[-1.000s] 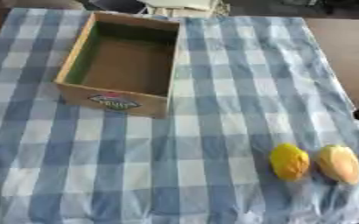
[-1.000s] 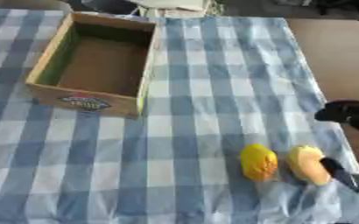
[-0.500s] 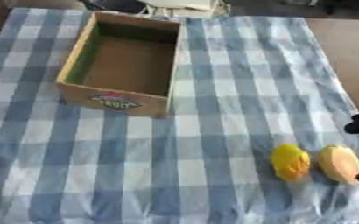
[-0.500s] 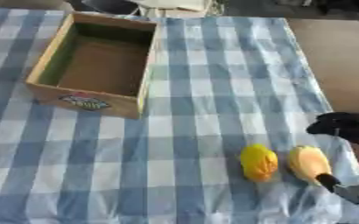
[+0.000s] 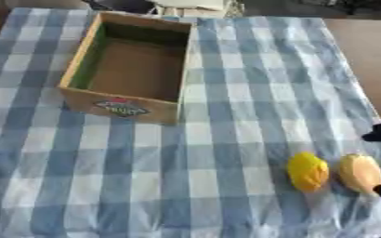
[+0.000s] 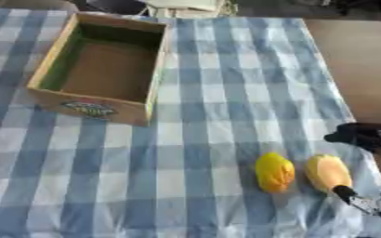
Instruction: Pick up objects on the table and place them in the box.
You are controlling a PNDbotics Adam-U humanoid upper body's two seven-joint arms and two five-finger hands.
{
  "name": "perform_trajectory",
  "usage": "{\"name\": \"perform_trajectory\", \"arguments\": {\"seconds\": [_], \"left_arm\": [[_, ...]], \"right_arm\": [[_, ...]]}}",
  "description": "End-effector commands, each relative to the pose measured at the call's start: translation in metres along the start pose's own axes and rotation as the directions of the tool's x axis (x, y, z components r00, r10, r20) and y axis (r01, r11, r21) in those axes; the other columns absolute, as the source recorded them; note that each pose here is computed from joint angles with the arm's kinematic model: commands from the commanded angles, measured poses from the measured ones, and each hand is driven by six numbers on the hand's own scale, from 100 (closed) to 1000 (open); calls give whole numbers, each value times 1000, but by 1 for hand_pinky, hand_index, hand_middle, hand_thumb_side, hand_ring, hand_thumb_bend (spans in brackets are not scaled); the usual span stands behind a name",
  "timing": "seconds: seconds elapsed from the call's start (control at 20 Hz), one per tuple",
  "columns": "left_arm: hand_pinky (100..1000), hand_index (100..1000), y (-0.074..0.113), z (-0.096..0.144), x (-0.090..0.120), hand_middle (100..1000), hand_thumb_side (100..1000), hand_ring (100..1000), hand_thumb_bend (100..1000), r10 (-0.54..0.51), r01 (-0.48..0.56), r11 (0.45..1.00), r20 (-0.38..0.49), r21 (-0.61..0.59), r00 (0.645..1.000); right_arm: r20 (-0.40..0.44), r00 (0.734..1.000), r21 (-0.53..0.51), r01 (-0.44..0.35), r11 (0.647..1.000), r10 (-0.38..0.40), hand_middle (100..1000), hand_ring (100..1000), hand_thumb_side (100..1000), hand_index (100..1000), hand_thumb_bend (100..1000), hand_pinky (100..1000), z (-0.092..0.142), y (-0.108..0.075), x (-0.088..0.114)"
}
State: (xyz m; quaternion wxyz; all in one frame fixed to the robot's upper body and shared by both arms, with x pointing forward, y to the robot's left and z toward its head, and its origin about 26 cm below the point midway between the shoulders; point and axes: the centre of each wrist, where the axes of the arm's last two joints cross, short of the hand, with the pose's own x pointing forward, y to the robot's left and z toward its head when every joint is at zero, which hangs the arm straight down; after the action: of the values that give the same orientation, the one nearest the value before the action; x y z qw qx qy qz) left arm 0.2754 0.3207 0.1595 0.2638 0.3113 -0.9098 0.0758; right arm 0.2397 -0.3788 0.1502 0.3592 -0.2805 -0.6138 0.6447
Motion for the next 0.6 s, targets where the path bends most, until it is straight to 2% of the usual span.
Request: {"name": "perform_trajectory", "arguments": {"seconds": [0.05, 0.6], "left_arm": [[790, 836, -1, -6, 6, 687, 484, 763, 137, 17, -17, 1000, 24, 2, 1000], [791, 835, -3, -6, 6, 686, 489, 763, 134, 29, -29, 1000, 20, 4, 999]], "right_arm": [[-28, 999, 10, -27, 1000, 27, 833, 941, 498, 941, 291, 903, -1, -2, 0], [-90, 996, 41, 0, 999, 4, 834, 939, 524, 942, 285, 898, -5, 13, -1]]}}
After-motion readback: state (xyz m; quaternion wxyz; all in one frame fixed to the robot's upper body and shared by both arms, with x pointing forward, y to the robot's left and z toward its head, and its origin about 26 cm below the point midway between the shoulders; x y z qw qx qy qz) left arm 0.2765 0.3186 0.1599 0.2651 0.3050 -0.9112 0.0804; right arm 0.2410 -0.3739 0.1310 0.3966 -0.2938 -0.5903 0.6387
